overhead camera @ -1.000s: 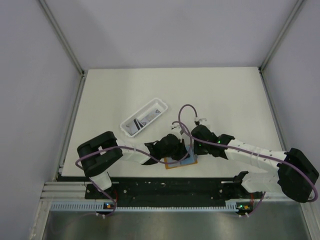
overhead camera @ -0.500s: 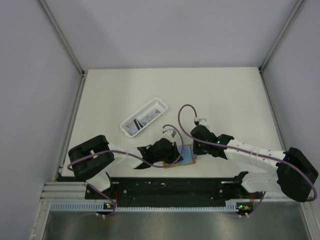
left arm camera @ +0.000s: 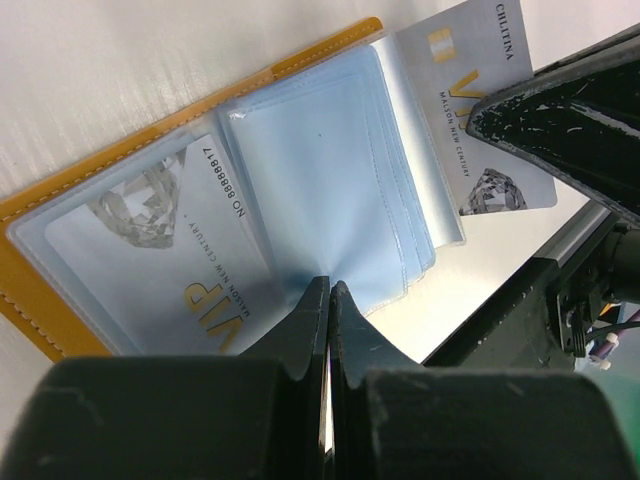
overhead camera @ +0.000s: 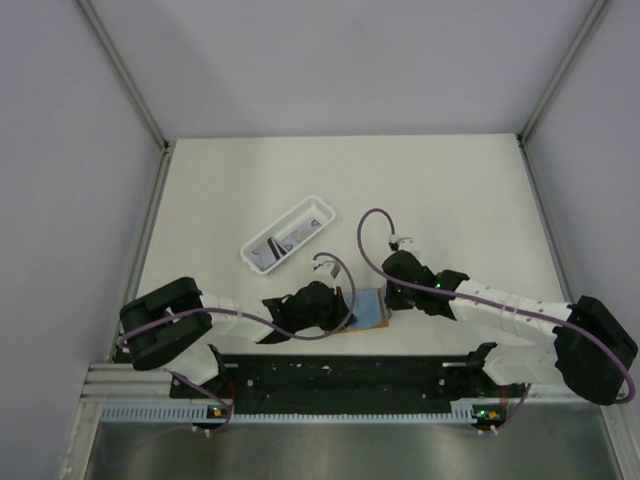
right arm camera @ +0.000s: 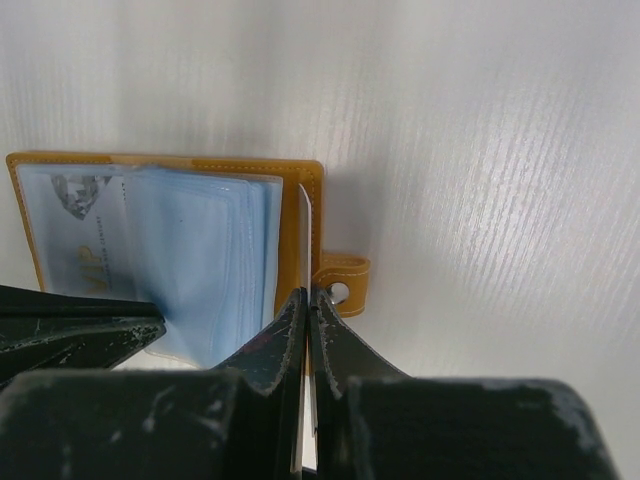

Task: Put the credit cards into the card holder
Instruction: Turn over the card slot in the card holder.

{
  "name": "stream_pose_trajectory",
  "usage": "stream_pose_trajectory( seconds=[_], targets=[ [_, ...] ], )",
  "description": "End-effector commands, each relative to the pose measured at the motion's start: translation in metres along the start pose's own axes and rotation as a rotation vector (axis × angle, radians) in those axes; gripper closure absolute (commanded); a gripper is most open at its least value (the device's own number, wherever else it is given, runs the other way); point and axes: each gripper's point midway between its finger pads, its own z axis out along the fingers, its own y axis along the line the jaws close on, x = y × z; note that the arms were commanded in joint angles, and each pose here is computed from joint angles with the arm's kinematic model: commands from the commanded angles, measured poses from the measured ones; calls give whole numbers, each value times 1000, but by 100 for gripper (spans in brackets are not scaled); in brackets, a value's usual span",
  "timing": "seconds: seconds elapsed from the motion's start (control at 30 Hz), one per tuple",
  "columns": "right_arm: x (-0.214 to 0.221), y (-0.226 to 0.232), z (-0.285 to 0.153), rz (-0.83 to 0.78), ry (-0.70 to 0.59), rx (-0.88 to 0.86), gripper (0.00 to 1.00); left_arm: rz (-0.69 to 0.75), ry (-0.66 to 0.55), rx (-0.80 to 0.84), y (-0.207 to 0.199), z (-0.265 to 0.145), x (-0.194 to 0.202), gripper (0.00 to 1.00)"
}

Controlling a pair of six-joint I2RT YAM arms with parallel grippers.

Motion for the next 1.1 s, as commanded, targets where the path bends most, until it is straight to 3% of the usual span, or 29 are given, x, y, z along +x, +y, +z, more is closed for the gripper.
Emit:
stream_pose_trajectory(
  seconds=[0.0,0.27,0.47,0.73,1.07],
  targets=[
    [8,-21,-8,1,0,53,100,9,40,-96,31,-4,18,100],
    [-33,6,-59,63,-199,-157,100,-7,43,-92,34,-5,22,100],
    [-8,46,-73,28,-42,-387,100,-9,45,-87,33,-5,23,100],
    [29,45,-69,92,96,-424,100,-6,44,-85,33,-4,22,100],
    [42,39,-61,122,140,-393,100,-6,39,-85,32,-6,21,100]
  ],
)
